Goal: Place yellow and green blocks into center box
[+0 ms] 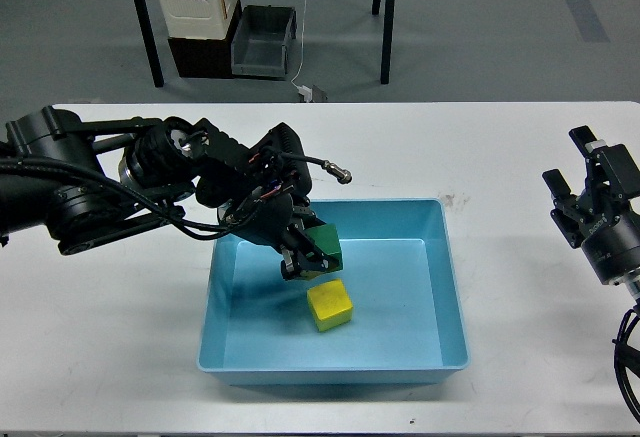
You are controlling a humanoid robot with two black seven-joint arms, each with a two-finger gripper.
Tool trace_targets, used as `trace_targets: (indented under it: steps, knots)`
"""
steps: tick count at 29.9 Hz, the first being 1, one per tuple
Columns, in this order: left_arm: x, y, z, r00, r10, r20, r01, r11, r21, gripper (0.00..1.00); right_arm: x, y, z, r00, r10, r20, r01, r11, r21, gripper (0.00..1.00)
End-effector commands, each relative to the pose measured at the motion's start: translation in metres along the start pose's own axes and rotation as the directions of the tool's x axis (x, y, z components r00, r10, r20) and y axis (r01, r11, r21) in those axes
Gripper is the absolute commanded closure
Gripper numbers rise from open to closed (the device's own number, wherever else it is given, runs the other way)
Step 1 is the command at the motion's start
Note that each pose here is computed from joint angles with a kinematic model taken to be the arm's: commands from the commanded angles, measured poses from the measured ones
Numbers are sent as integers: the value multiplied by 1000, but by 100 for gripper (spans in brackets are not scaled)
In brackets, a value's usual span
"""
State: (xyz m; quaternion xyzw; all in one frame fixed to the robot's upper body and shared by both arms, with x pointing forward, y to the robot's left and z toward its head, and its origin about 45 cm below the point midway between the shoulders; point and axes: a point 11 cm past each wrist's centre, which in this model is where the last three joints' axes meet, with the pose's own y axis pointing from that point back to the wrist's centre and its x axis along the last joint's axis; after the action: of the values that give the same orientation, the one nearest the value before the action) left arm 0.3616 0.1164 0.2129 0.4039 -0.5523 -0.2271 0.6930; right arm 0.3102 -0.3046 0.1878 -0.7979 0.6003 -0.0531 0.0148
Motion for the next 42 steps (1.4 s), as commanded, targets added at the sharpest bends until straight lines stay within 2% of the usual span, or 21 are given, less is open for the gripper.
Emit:
trace_targets:
  steps: [1, 3, 5, 9, 11, 13, 20, 22, 24, 27, 29, 32, 35, 37, 42]
  knots:
    - [0, -1, 0, 1000, 0, 0, 0, 1000, -1, 57, 0, 0, 0, 1000, -1, 0, 1, 1000, -1, 0]
    - [-1, -1, 0, 1000, -3, 2, 3, 1000, 0, 59, -1, 0, 0, 1000, -2, 1, 2, 1000, 0, 0]
    - [-1, -1, 1, 1000, -3, 3, 3, 1000, -4, 55, -1, 0, 0, 1000, -1, 0, 1, 1000, 0, 0]
    - [-1, -2, 1, 1000, -4, 0, 4, 1000, -4, 23, -1, 0, 0, 1000, -2, 1, 2, 1000, 0, 0]
    - [-2, -2, 1, 1000, -4, -2, 4, 1000, -4, 18, -1, 0, 0, 1000, -2, 1, 2, 1000, 0, 0]
    - [-3, -2, 0, 1000, -4, -8, 4, 1000, -3, 8, 0, 0, 0, 1000, 1, 0, -1, 1000, 1, 0]
    - [3, 4, -7, 999, 18, -26, -18, 1000, 13, 1, -2, 0, 0, 1000, -6, 2, 6, 1000, 0, 0]
    - [12, 11, -9, 996, 65, -60, -64, 998, 9, 1, -7, -1, -3, 1000, -19, 11, 19, 1000, 10, 0]
    - [22, 30, -18, 970, 170, -172, -172, 985, 6, 1, -11, -4, -9, 999, -31, 18, 30, 999, 31, 0]
    - [26, 41, -21, 828, 327, -456, -386, 922, -39, 1, -23, -17, -25, 997, -62, 42, 58, 995, 87, 0]
    - [32, 56, -26, 707, 408, -578, -516, 856, -26, 1, -34, -26, -35, 995, -76, 69, 67, 989, 129, 0]
    - [36, 87, -41, 496, 502, -708, -684, 728, 37, 1, -56, -47, -53, 987, -110, 118, 84, 974, 208, 0]
    - [38, 118, -51, 271, 543, -795, -820, 562, 104, 1, -74, -56, -60, 971, -161, 179, 114, 963, 246, 0]
    - [29, 142, -62, 145, 568, -810, -867, 468, 173, 1, -80, -60, -64, 941, -195, 276, 121, 957, 265, 0]
    - [-15, 155, -74, -21, 580, -815, -871, 390, 300, 1, -84, -79, -70, 795, -204, 571, 101, 973, 207, 0]
